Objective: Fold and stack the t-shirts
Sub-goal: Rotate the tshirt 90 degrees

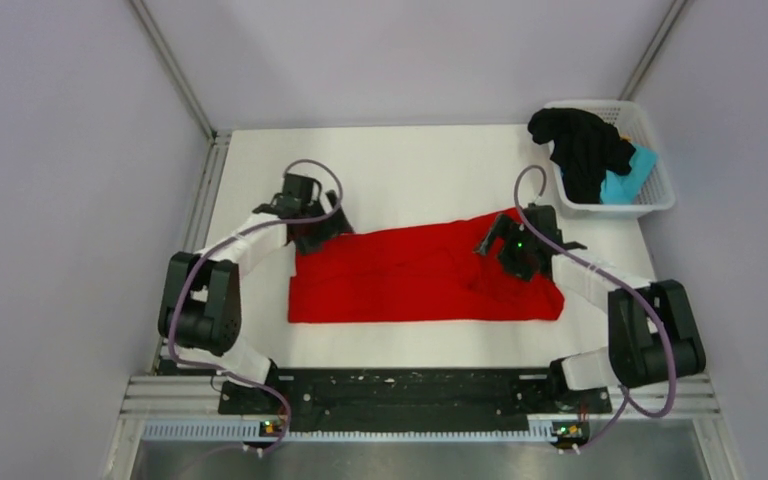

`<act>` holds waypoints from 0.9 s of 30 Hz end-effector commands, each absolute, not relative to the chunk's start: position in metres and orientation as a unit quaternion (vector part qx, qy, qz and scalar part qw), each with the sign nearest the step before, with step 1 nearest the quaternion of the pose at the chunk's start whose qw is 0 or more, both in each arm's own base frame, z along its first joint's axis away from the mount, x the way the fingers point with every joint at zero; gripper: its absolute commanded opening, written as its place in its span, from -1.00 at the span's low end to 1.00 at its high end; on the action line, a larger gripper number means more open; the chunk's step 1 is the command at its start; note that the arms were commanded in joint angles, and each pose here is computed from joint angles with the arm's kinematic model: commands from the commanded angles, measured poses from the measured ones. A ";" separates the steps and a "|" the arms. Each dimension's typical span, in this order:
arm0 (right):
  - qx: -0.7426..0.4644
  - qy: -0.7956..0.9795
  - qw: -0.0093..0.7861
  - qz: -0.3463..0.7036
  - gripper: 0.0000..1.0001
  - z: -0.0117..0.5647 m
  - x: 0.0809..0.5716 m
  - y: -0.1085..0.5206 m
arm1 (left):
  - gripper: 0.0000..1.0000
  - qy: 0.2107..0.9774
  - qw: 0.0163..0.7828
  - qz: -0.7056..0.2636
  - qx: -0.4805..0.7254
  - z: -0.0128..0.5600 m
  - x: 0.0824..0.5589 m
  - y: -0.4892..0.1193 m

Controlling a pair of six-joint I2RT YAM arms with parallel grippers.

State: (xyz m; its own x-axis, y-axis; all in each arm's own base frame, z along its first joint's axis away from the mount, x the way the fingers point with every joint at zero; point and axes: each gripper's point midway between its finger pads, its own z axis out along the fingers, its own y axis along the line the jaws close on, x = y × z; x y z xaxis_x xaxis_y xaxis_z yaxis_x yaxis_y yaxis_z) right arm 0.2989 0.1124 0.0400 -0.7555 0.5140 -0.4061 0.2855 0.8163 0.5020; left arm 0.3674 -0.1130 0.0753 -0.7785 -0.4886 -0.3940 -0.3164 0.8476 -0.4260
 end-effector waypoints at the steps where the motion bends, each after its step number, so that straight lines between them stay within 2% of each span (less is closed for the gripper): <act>1: 0.235 0.928 0.260 0.128 0.98 0.020 0.324 0.086 | 0.98 0.946 0.203 -0.215 -0.135 0.048 0.326 -0.173; 7: 0.185 0.939 0.263 0.125 0.92 0.021 0.403 0.100 | 0.98 0.957 0.153 -0.210 -0.133 0.014 0.295 -0.188; 12: 0.158 0.944 0.261 0.128 0.90 0.004 0.466 0.113 | 0.98 0.947 0.119 -0.267 -0.133 0.011 0.271 -0.221; 16: 0.110 0.938 0.274 0.184 0.88 0.002 0.532 0.144 | 0.98 0.941 0.102 -0.292 -0.139 0.019 0.248 -0.246; 19: 0.075 0.922 0.291 0.244 0.87 0.015 0.578 0.176 | 0.98 0.919 0.113 -0.355 -0.127 0.038 0.246 -0.291; 23: 0.018 0.910 0.301 0.285 0.87 0.009 0.603 0.232 | 0.98 0.912 0.126 -0.382 -0.082 0.050 0.242 -0.351; 27: -0.011 0.881 0.346 0.322 0.88 0.018 0.624 0.283 | 0.98 0.913 0.118 -0.384 -0.070 0.047 0.232 -0.383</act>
